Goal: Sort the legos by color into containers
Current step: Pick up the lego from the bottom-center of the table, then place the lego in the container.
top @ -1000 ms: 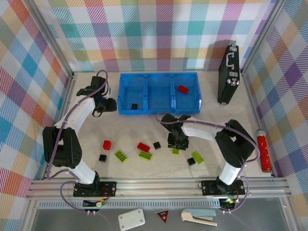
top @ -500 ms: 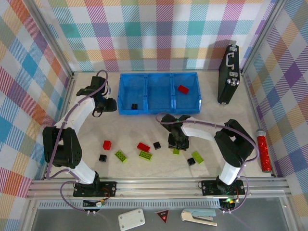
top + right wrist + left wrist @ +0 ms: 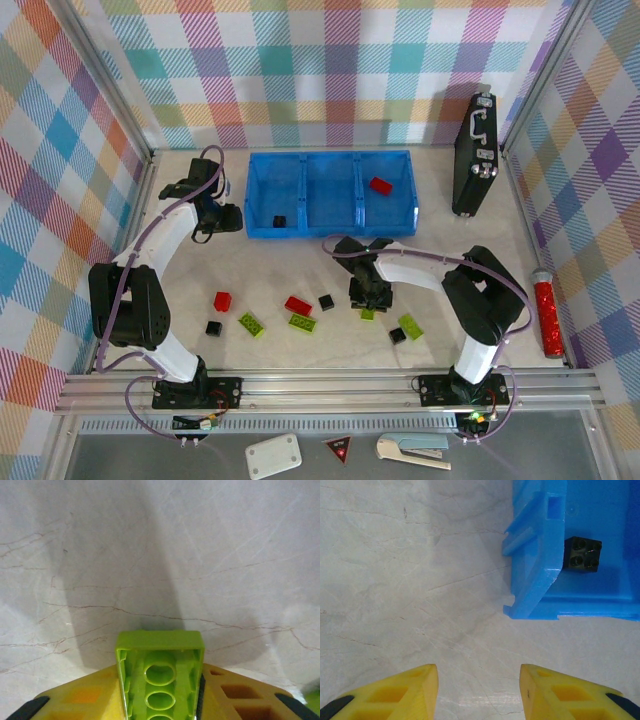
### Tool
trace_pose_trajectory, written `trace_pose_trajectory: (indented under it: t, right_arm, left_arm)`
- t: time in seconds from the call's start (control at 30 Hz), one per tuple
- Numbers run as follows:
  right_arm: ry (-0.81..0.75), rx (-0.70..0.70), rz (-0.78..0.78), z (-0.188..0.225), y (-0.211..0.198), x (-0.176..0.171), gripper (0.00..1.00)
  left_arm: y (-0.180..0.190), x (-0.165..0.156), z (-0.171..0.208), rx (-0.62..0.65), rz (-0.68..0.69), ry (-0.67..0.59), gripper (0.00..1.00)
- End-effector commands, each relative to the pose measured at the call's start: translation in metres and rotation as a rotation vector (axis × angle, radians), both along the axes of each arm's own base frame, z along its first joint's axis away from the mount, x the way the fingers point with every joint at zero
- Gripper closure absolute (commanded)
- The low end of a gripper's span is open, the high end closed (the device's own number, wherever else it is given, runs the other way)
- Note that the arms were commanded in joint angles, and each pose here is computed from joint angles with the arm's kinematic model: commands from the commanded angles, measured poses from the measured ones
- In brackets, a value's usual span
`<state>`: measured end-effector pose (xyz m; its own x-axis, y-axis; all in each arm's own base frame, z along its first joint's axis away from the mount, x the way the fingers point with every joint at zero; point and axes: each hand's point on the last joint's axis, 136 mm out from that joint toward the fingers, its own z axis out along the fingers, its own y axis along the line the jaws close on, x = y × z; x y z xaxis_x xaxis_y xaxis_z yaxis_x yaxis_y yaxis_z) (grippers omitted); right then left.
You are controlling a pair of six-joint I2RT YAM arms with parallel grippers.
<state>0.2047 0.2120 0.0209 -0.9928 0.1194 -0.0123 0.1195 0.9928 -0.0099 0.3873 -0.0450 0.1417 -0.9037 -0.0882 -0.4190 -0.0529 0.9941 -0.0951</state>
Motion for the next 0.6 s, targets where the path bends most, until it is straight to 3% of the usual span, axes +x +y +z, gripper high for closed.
trace_pose_trajectory:
  t: [0.0,0.27,0.57]
  right_arm:
    - [-0.042,-0.009,0.054,0.022,0.003,0.009,0.62]
    - [-0.108,0.001,0.157,0.051,0.02,0.04,0.62]
    - [-0.193,0.054,0.214,0.083,0.044,0.101,0.62]
  left_arm:
    - [0.004,-0.001,0.01,-0.002,-0.001,-0.034,0.54]
    - [0.003,-0.002,0.01,-0.007,-0.006,-0.034,0.54]
    - [0.001,-0.002,0.008,-0.015,-0.01,-0.026,0.54]
